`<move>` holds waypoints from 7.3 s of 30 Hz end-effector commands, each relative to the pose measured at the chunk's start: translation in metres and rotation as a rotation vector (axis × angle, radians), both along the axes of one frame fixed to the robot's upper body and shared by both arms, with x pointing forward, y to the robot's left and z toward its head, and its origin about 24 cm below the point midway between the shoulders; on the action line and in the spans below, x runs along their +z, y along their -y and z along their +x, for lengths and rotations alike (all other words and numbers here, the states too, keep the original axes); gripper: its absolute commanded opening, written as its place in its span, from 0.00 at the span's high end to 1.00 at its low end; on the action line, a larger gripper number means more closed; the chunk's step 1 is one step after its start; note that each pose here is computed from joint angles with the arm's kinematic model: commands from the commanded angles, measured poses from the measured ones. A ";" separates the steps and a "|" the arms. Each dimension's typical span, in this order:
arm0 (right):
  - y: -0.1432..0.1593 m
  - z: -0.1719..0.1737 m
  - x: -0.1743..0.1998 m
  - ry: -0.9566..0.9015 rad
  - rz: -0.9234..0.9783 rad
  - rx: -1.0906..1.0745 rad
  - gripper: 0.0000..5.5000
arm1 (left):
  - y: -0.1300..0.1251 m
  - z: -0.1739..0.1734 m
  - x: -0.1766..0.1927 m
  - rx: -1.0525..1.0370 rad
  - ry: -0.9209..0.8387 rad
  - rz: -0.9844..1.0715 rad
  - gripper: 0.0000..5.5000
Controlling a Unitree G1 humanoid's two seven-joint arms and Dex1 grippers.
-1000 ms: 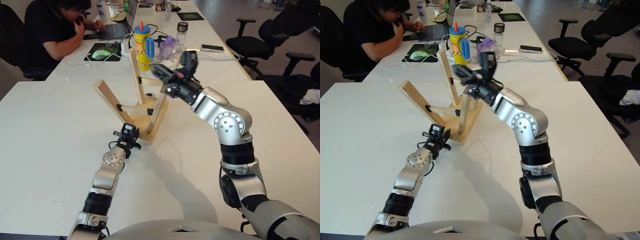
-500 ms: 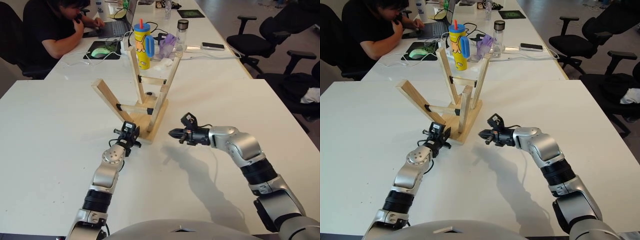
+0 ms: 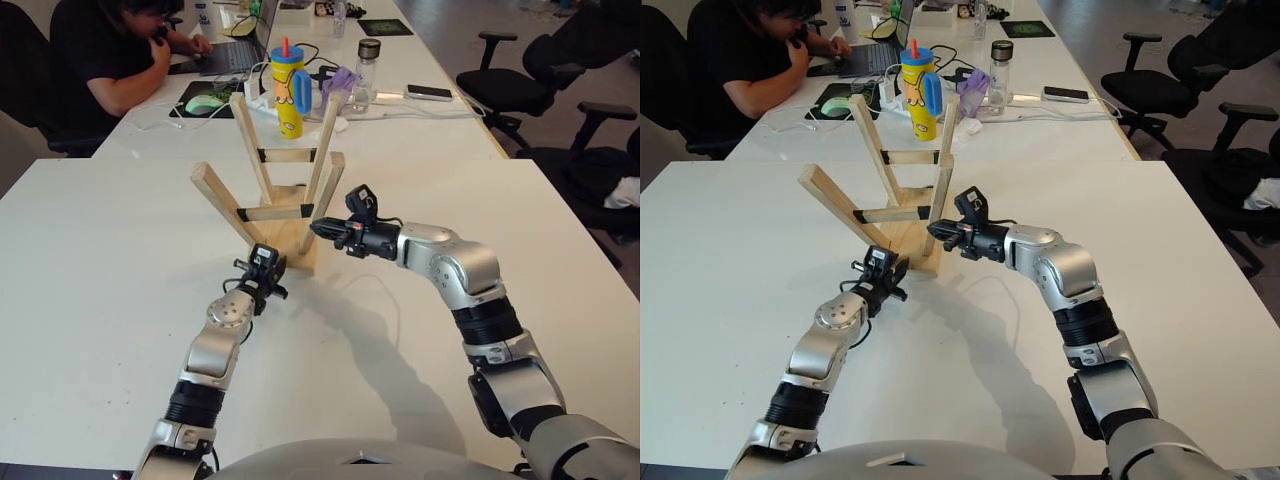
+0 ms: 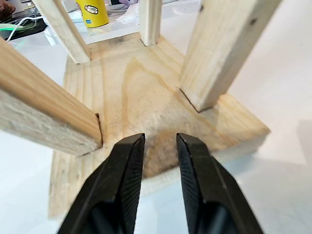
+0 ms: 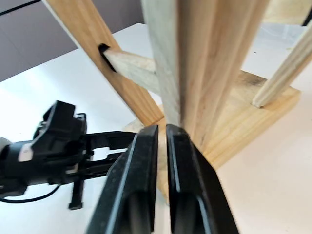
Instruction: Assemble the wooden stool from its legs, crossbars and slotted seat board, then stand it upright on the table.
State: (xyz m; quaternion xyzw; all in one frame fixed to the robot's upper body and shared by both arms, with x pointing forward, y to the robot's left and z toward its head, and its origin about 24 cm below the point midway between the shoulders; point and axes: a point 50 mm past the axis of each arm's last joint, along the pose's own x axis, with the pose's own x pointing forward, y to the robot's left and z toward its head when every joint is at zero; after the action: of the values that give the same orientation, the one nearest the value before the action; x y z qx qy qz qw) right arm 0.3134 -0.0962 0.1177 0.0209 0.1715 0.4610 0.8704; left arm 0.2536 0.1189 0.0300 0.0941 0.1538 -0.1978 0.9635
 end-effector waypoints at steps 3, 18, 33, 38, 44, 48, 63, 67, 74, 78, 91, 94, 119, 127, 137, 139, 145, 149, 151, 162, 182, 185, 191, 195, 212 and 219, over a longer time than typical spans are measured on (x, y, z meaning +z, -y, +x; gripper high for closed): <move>0.001 -0.020 0.001 -0.046 0.078 0.035 0.95 | -0.009 -0.014 0.052 0.009 0.212 0.036 0.77; 0.054 -0.005 0.012 0.273 0.171 -0.691 1.00 | -0.085 -0.008 0.101 0.557 0.467 -0.237 0.99; 0.030 0.002 0.062 0.486 0.298 -0.715 1.00 | -0.067 0.006 0.119 0.505 0.460 -0.174 0.99; -0.068 -0.019 0.016 0.226 0.057 -0.199 1.00 | -0.019 0.020 0.096 0.267 0.258 -0.109 0.99; 0.000 -0.010 -0.022 0.136 -0.177 -0.439 1.00 | -0.054 0.013 0.079 0.438 0.186 -0.076 0.99; 0.037 -0.001 -0.022 0.138 -0.221 -0.602 1.00 | -0.075 0.008 0.091 0.562 0.279 -0.071 0.99; -0.050 -0.019 -0.022 0.141 -0.127 -0.153 1.00 | -0.025 0.023 0.085 0.333 0.213 -0.161 0.99; 0.007 0.003 -0.040 0.099 -0.264 -0.296 1.00 | -0.051 0.021 0.077 0.432 0.206 -0.119 0.99; 0.059 0.052 -0.031 0.176 -0.274 -0.472 1.00 | -0.070 0.025 0.076 0.443 0.226 -0.060 0.99; 0.050 0.076 0.010 0.377 -0.016 -0.471 1.00 | -0.072 0.019 0.060 0.396 0.167 -0.020 0.99; -0.014 0.065 0.023 0.309 0.267 0.253 1.00 | -0.117 0.002 -0.006 0.067 -0.300 0.293 0.99; -0.030 0.044 0.006 0.264 0.276 0.442 1.00 | -0.107 0.000 -0.010 0.035 -0.320 0.253 0.99; -0.064 -0.035 -0.035 0.190 0.170 0.006 1.00 | -0.046 0.049 -0.012 0.148 -0.139 0.088 0.99; -0.031 -0.060 -0.009 0.124 0.479 -0.276 1.00 | -0.059 0.030 0.029 0.353 0.161 0.095 0.99; -0.014 -0.099 -0.025 -0.420 0.925 -0.120 1.00 | -0.049 -0.007 0.038 0.341 0.252 0.048 0.99; 0.005 -0.115 -0.034 -0.442 0.838 -0.150 1.00 | -0.046 -0.016 0.036 0.323 0.238 0.041 0.99; 0.058 -0.150 -0.062 -0.244 0.259 -0.270 1.00 | -0.059 -0.053 0.029 0.370 0.137 0.033 0.99; 0.102 -0.141 -0.077 -0.014 -0.029 -0.469 1.00 | -0.054 -0.074 0.026 0.342 0.066 0.024 0.99; 0.116 -0.133 -0.086 0.038 -0.115 -0.561 1.00 | -0.051 -0.075 0.020 0.301 0.022 0.034 0.99; 0.100 -0.102 -0.110 0.134 -0.209 -0.616 1.00 | -0.043 -0.071 -0.012 0.141 -0.177 0.156 0.99; 0.016 -0.110 -0.060 0.004 0.195 -0.072 1.00 | 0.027 -0.057 0.056 -0.512 -0.117 -0.364 0.99; 0.010 -0.112 -0.038 -0.032 0.218 0.046 1.00 | 0.022 -0.057 0.079 -0.606 -0.129 -0.454 0.99; 0.010 -0.125 -0.022 -0.138 0.202 0.225 1.00 | 0.008 -0.065 0.100 -0.735 -0.201 -0.546 0.99; 0.012 -0.128 -0.001 -0.150 0.247 0.287 1.00 | -0.002 -0.061 0.118 -0.776 -0.181 -0.565 0.99; 0.030 -0.114 0.054 -0.118 0.290 0.377 1.00 | -0.040 -0.066 0.131 -0.804 -0.305 -0.521 0.99; 0.055 -0.106 0.020 -0.147 0.042 0.167 1.00 | -0.081 -0.063 0.087 -0.627 -0.327 -0.136 0.99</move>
State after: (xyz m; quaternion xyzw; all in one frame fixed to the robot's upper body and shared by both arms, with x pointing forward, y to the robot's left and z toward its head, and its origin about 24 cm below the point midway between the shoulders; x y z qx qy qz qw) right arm 0.2233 -0.1914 0.1216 0.0790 0.2751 0.3685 0.8845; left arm 0.2064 0.2219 0.1329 -0.0227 0.2561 -0.3742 0.8910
